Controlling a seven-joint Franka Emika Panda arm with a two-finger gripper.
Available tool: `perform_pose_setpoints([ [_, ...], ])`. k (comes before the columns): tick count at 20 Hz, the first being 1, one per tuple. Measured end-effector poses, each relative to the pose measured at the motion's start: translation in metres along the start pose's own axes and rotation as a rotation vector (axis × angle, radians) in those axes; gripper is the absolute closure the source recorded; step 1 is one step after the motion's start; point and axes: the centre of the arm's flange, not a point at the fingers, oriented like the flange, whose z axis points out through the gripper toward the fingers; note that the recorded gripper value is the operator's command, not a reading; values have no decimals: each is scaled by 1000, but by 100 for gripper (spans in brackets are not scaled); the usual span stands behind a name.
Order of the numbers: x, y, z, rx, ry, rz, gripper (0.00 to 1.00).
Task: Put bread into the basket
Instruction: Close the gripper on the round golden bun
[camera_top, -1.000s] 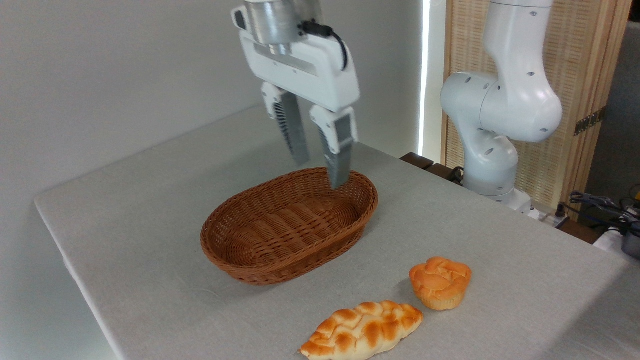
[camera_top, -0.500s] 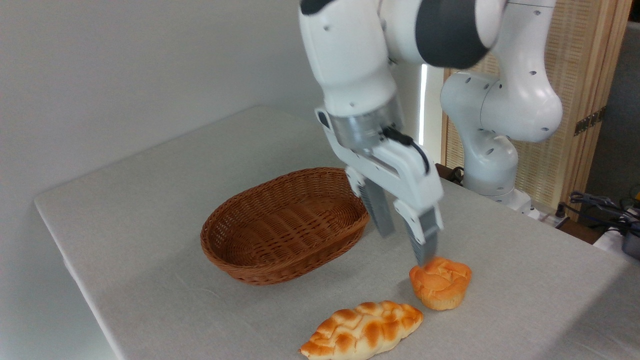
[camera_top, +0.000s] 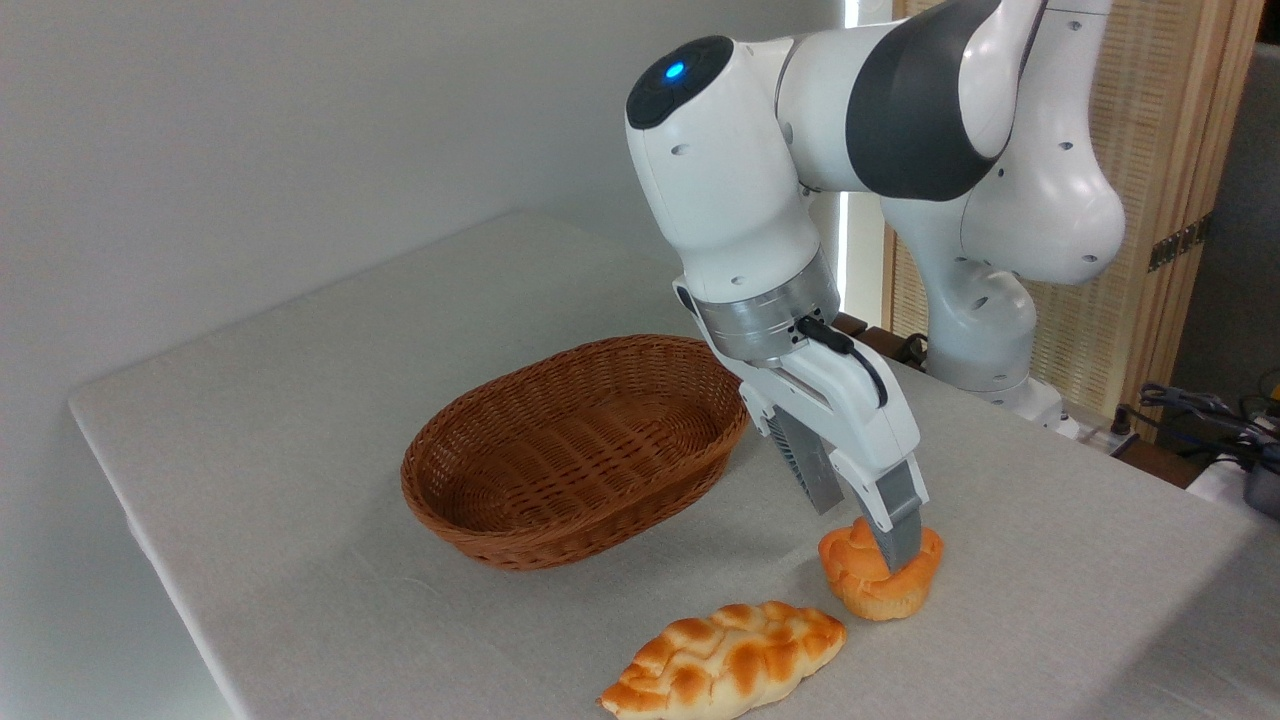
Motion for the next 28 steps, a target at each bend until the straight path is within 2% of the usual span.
perform_pose_setpoints([
  [3,0,1,7,-8,-6,9,0],
  [7,-5,2,22,-11,-47,31,0],
  [11,-3,4,30,-18,-51,38,0],
  [12,-2,4,32,-19,-51,39,8],
  [14,0,4,37,-18,-51,43,36],
  [16,2,3,40,-12,-47,48,51],
  [24,3,4,42,-11,-46,53,62],
  [28,4,4,42,-11,-47,66,63],
])
